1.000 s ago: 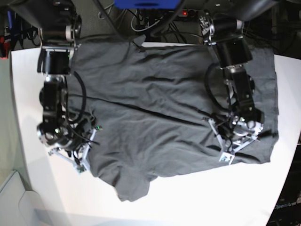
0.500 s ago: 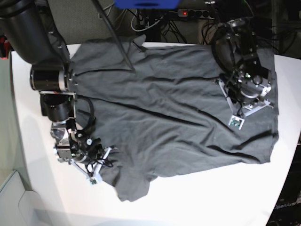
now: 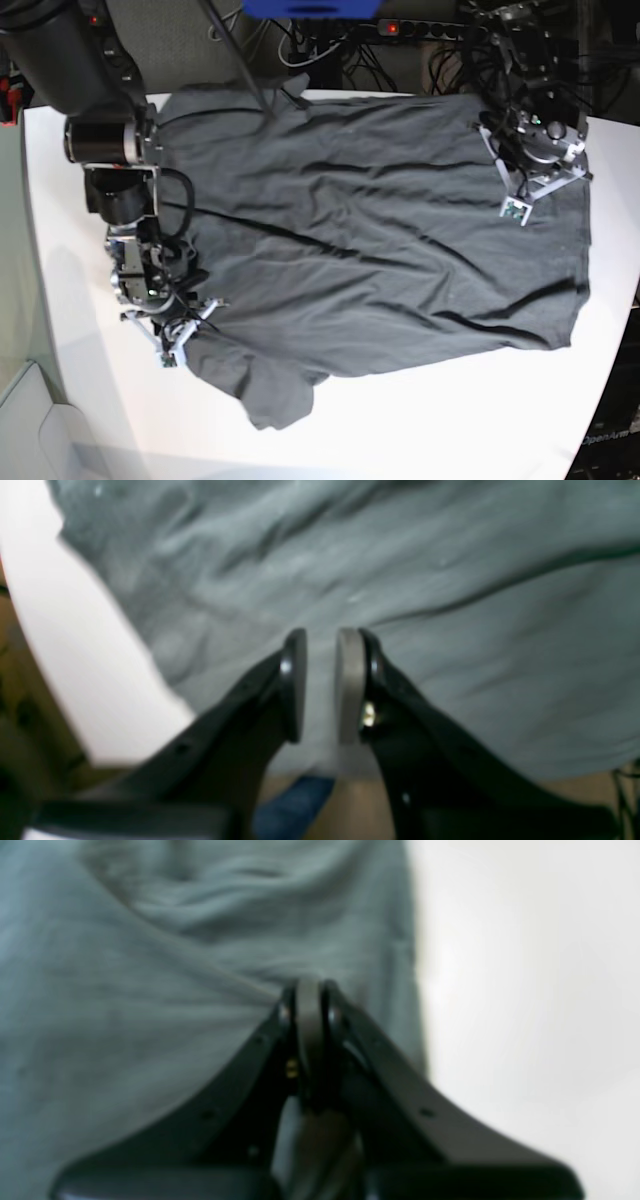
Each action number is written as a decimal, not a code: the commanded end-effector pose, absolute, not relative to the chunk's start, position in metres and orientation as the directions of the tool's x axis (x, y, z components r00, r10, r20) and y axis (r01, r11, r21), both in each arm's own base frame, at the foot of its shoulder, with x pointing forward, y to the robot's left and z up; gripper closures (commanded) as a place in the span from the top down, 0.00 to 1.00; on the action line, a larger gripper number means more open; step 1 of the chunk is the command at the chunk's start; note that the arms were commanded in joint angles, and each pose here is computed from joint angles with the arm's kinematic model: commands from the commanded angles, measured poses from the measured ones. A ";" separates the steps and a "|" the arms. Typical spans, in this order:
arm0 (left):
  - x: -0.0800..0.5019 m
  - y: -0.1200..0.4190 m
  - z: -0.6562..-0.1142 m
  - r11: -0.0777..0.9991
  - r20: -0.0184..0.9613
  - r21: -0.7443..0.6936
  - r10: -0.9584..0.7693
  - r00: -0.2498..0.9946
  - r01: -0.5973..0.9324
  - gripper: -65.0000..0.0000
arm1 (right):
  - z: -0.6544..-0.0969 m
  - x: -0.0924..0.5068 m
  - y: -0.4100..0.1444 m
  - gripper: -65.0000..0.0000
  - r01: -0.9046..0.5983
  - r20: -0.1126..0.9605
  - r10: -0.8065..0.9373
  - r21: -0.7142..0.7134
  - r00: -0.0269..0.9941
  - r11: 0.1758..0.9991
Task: Layout the t-shirt on the table in an organized manner, then fold the t-shirt properly
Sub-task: 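Pull the shirt's sides apart with both grippers to flatten it, then move both grippers to the shirt's hem side and grasp the edges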
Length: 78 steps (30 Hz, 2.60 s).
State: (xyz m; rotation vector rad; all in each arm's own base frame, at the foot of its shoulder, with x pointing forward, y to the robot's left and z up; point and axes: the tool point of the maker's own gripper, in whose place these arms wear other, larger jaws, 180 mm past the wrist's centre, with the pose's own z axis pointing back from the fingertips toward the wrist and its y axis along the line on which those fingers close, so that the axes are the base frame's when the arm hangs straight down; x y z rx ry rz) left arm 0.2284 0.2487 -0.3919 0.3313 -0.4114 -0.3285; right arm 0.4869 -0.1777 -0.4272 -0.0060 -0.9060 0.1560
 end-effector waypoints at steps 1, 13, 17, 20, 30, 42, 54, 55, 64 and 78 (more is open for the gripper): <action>0.235 0.254 -0.382 0.892 0.365 0.394 -0.373 0.853 0.221 0.16 | -0.413 0.496 -0.209 0.00 -0.062 0.787 0.144 -0.134 0.600 0.989; 0.230 0.273 -0.378 0.891 0.359 0.416 -0.345 0.867 0.182 0.16 | -0.361 0.522 -0.268 0.00 0.126 0.846 0.127 -0.222 0.517 0.967; 0.230 0.276 -0.377 0.888 0.356 0.423 -0.348 0.867 0.182 0.16 | -0.367 0.523 -0.250 0.00 0.028 0.823 0.131 -0.176 0.553 0.984; 0.230 0.283 -0.374 0.879 0.348 0.440 -0.357 0.867 0.186 0.16 | -0.383 0.517 -0.209 0.00 -0.090 0.790 0.142 -0.110 0.596 0.990; 0.224 0.285 -0.379 0.877 0.326 0.439 -0.359 0.875 0.196 0.17 | -0.390 0.505 -0.134 0.00 -0.235 0.801 0.174 -0.043 0.572 0.971; 0.227 0.285 -0.386 0.884 0.320 0.424 -0.350 0.881 0.197 0.17 | -0.392 0.504 -0.161 0.00 -0.207 0.805 0.183 -0.077 0.564 0.975; 0.232 0.297 -0.387 0.876 0.303 0.437 -0.355 0.884 0.202 0.17 | -0.389 0.510 -0.244 0.00 -0.050 0.808 0.151 -0.149 0.569 0.988; 0.234 0.297 -0.383 0.874 0.312 0.443 -0.357 0.880 0.198 0.17 | -0.381 0.515 -0.249 0.00 -0.032 0.816 0.150 -0.159 0.559 0.987; 0.265 0.294 -0.355 0.868 0.394 0.471 -0.366 0.843 0.158 0.17 | -0.358 0.515 -0.226 0.00 -0.143 0.798 0.213 -0.160 0.563 0.977; 0.355 0.274 -0.392 0.949 0.450 0.269 -0.274 0.850 0.164 0.17 | -0.359 0.407 -0.149 0.00 -0.307 0.722 0.362 -0.215 0.589 0.927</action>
